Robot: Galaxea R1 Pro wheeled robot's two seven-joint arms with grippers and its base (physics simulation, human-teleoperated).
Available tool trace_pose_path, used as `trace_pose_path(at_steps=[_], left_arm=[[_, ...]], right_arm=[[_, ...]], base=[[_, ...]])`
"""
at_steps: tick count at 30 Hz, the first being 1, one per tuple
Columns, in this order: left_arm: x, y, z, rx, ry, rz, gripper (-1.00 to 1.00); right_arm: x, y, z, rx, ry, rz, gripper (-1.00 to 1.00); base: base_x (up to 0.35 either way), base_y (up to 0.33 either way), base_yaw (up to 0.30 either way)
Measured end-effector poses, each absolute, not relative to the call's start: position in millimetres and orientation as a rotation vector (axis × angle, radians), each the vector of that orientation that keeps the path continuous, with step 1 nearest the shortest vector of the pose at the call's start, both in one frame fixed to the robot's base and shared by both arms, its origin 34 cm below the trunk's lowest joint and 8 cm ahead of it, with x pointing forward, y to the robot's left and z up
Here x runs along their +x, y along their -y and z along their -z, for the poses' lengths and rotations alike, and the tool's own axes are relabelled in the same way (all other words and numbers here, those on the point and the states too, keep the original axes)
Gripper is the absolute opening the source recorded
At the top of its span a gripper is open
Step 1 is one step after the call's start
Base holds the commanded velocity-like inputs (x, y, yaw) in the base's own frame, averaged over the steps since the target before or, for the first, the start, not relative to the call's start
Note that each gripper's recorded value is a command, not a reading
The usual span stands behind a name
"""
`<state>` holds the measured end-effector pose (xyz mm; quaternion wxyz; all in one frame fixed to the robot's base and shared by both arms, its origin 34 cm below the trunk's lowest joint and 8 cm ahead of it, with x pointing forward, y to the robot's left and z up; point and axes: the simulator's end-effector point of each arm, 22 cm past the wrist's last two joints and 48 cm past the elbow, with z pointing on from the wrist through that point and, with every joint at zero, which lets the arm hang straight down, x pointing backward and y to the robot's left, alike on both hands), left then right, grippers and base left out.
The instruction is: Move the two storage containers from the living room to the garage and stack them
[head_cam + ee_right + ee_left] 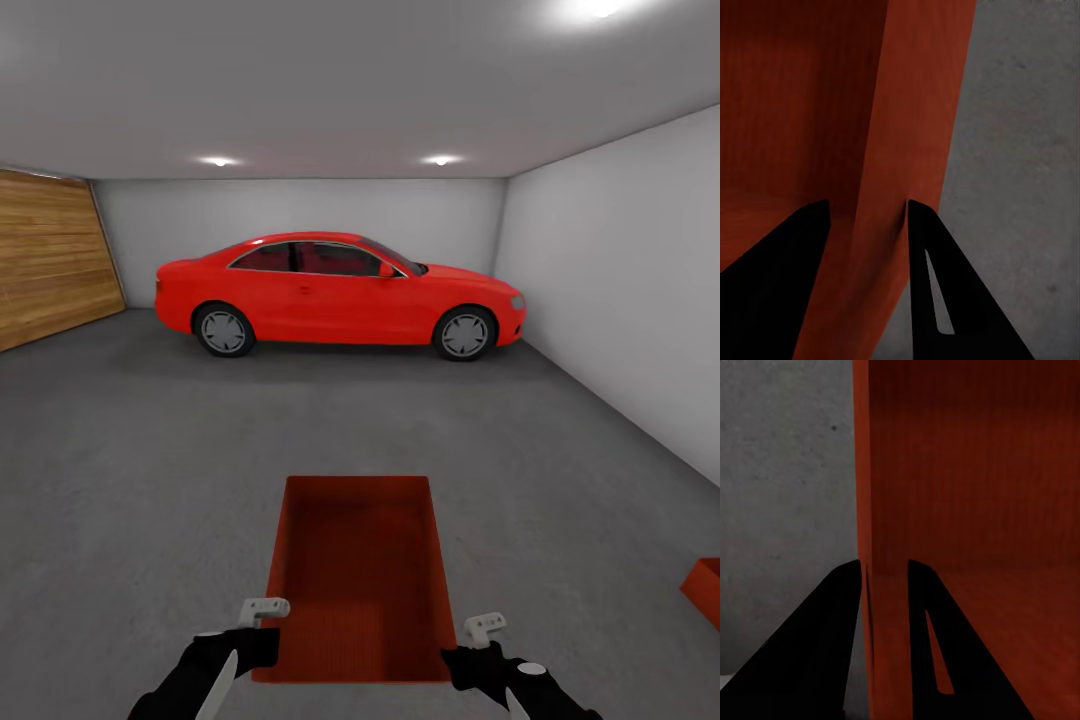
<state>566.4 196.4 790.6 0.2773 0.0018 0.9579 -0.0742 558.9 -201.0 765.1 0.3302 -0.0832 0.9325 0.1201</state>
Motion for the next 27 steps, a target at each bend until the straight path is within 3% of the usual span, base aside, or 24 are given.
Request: trace_pose_path(at_steps=[8, 27], left_arm=[[566.9, -196.3, -790.4, 0.005, -2.571, 0.199, -1.00], [566.5, -196.6, -790.3, 0.005, -2.573, 0.199, -1.00]], right_arm=[[559.3, 201.1, -765.0, -0.218, -2.438, -0.314, -1.00], [558.9, 200.8, -764.8, -0.218, -2.440, -0.314, -1.00]], base=[[0.258, 0.000, 0.000], [0.016, 0.000, 0.000]])
